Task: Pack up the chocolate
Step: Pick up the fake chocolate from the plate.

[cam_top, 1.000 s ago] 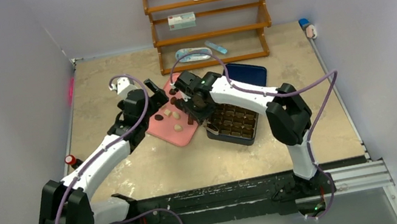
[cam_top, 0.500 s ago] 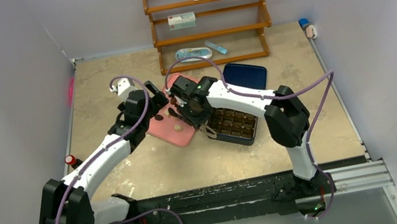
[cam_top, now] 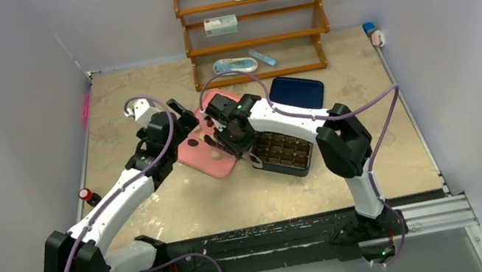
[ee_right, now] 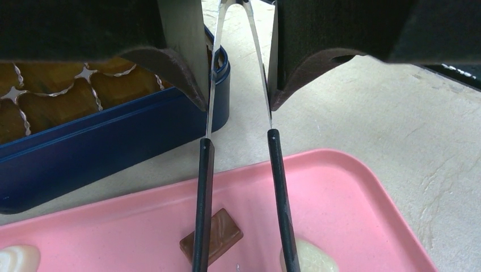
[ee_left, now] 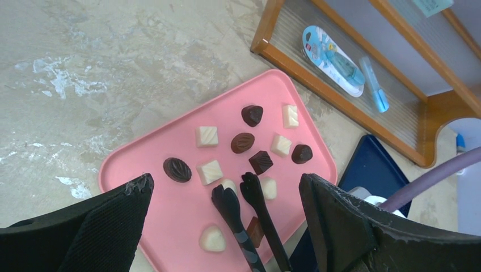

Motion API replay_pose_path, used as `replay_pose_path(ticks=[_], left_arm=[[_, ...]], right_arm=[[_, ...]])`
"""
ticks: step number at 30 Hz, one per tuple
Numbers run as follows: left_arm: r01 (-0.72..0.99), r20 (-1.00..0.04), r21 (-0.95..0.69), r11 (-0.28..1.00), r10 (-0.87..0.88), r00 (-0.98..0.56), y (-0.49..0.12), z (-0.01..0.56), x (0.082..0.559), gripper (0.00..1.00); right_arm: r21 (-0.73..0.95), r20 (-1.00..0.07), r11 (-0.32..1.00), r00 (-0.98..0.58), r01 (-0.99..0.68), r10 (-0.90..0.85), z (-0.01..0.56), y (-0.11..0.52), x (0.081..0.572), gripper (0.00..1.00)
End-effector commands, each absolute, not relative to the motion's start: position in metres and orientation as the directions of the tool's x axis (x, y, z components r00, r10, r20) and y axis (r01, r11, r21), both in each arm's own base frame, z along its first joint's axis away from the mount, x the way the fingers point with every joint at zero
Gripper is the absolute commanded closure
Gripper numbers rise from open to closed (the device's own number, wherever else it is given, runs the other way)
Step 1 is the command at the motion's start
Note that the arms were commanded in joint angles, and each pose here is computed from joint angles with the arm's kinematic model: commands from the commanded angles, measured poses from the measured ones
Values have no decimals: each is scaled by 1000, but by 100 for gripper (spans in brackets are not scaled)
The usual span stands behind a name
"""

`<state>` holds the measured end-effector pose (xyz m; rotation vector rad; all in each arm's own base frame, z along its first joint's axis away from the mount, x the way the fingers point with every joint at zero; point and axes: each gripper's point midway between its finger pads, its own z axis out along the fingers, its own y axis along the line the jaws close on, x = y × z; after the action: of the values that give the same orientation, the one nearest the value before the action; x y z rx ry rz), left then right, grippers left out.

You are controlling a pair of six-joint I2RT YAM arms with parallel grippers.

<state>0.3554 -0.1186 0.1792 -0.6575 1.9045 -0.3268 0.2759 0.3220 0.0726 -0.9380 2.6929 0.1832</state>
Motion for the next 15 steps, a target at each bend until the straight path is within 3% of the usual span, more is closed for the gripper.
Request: replay_pose_path(ticks=[1, 15], left_arm=[[-320, -750, -531, 784, -611, -254, -110, 186, 350, 0], [-400, -688, -618, 677, -711, -142, -89, 186, 331, 0]], right_arm=[[8, -295, 769, -736, -640, -609, 77, 323, 278, 59], [-126, -247, 741, -702, -660, -668, 74, 318, 275, 60]])
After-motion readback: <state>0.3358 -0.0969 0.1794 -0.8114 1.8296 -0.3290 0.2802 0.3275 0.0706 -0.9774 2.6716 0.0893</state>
